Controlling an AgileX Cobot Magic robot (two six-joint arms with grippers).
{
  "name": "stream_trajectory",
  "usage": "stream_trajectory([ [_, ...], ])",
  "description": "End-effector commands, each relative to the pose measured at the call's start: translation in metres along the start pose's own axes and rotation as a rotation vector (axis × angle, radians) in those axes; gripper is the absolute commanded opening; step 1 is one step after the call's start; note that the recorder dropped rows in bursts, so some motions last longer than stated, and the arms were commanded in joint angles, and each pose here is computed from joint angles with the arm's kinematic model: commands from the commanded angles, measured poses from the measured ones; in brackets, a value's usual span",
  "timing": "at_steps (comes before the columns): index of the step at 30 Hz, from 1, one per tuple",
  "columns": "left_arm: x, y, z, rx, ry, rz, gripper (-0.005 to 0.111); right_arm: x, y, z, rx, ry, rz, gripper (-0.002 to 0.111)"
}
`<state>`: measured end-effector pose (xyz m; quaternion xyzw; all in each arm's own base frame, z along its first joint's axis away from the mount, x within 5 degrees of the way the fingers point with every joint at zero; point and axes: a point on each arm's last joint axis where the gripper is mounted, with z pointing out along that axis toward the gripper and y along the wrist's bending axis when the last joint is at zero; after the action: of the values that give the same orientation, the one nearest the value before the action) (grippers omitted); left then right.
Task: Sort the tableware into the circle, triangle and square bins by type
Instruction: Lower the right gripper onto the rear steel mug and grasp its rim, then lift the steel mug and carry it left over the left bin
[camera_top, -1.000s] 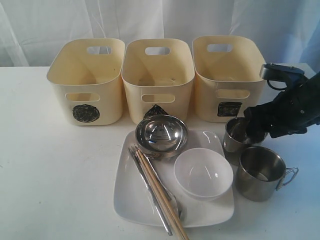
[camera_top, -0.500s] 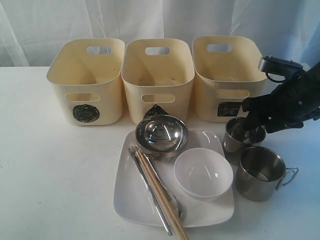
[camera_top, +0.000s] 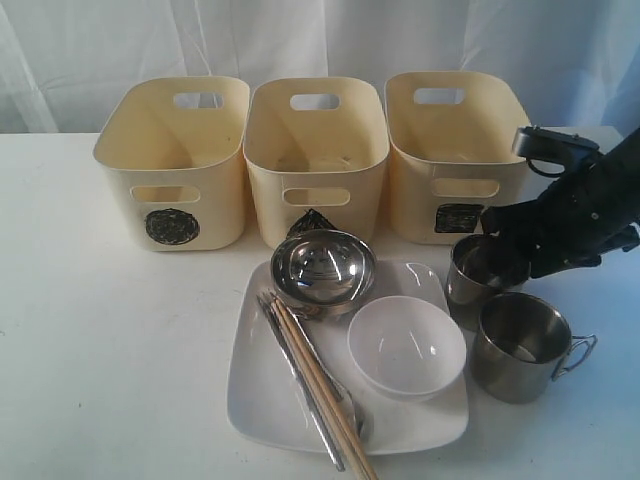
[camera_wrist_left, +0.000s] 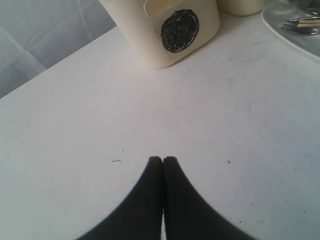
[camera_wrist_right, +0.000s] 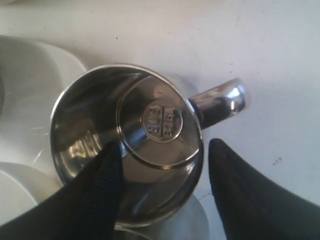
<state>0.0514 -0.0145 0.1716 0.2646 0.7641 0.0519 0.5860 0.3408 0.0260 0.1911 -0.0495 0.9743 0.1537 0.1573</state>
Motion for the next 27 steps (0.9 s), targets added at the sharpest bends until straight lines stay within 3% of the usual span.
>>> stream_trajectory([
  [1,0.001,-0.001,0.0,0.003,-0.005,-0.004,0.0,0.001,-0.003,0.013,0.002,0.039,-0.009,0.05],
  [5,0.001,-0.001,0.0,0.003,-0.005,-0.004,0.0,0.002,0.0,0.025,-0.004,0.066,-0.016,0.047],
  [14,0.001,-0.001,0.0,0.003,-0.005,-0.004,0.0,0.004,0.007,0.029,-0.013,0.087,0.006,0.0],
  [27,0.001,-0.001,0.0,0.003,-0.005,-0.004,0.0,0.001,0.011,0.017,-0.008,0.047,0.037,0.0],
])
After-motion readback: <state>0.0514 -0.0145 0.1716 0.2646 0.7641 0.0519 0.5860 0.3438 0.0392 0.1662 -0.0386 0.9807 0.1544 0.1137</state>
